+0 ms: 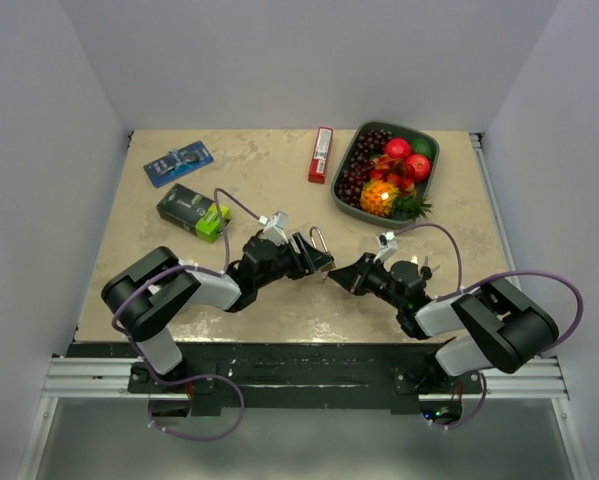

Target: Unlock with the key

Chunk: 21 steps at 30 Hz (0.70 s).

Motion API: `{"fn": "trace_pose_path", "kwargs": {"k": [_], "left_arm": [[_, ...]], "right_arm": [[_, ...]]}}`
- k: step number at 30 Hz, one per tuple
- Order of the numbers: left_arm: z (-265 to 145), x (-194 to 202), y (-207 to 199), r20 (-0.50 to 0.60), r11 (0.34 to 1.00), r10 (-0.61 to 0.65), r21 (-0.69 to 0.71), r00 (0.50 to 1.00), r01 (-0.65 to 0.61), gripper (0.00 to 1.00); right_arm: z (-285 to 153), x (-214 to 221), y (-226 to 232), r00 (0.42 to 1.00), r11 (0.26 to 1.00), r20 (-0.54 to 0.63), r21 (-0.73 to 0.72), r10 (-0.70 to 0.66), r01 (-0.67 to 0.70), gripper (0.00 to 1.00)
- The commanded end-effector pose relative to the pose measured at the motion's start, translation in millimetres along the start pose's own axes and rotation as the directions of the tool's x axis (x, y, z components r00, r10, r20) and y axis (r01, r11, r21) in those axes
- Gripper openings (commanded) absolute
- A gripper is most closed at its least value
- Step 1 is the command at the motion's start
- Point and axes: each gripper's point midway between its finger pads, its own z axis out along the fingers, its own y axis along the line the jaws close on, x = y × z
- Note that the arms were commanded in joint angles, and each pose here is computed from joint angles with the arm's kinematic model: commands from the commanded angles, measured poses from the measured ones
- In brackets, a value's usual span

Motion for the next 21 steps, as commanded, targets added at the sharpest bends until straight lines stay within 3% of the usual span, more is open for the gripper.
{"fn": "trace_pose_path", "kwargs": {"k": [1,21], "left_arm": [[-32,49,-70,-0.211,0.951,0.106,0.307,0.972,-0.037,0.00],[-58,51,-101,-0.205,0.877,0.248,0.462,0.947,-0.130,0.00]], "right_arm": [[3,-78,18,0.957,0.999,0.291,-0.040,-0.003,0.015,0.00],[-7,-90,57,0.964,0.983,0.265,-0.171,-0.017,0.064,0.00]]}}
